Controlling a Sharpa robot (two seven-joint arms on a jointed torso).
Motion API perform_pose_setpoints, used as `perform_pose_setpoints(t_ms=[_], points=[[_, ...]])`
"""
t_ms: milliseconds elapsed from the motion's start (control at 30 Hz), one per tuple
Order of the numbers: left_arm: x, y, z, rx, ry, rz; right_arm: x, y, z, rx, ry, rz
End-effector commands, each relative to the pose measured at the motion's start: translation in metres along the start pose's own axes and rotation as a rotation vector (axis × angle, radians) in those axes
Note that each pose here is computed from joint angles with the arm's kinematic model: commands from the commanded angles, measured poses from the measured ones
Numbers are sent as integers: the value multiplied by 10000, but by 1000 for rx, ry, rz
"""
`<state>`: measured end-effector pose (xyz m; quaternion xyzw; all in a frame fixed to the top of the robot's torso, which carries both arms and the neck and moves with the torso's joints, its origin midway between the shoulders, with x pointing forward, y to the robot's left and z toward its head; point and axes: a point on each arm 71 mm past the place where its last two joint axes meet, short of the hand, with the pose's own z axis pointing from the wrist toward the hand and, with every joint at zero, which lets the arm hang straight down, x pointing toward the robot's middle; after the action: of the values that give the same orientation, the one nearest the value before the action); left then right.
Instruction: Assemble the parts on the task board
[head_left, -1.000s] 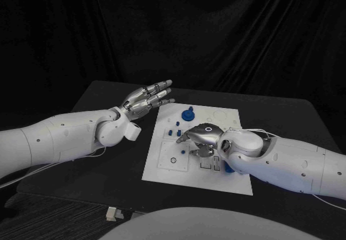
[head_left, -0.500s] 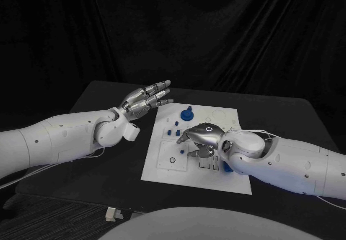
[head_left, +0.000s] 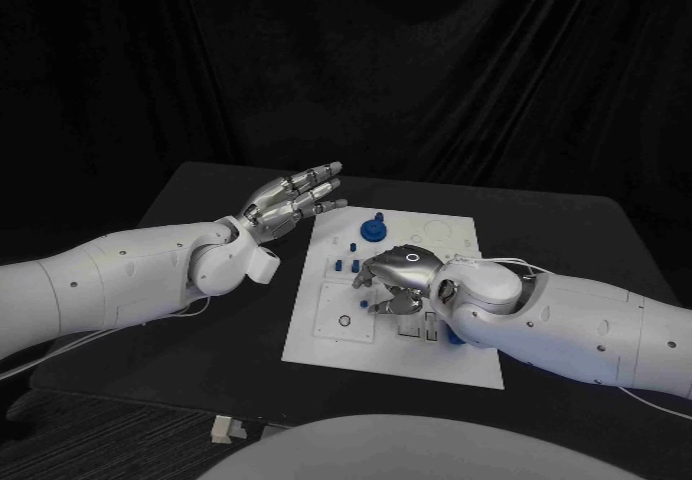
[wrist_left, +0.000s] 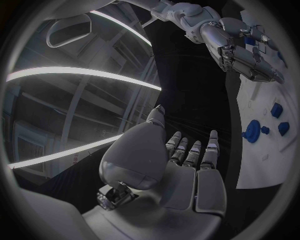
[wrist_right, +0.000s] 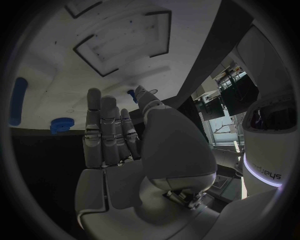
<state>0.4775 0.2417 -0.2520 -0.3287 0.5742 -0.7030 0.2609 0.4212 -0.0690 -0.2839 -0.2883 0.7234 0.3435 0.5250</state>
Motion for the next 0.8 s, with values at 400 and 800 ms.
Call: perform_pose_setpoints(t_ms=[400, 800], points=[[29, -1, 19, 19, 13, -20, 1, -1, 38, 5, -28, 19], [33, 6, 29, 19, 15, -21, -19, -18, 41, 15, -58, 26]])
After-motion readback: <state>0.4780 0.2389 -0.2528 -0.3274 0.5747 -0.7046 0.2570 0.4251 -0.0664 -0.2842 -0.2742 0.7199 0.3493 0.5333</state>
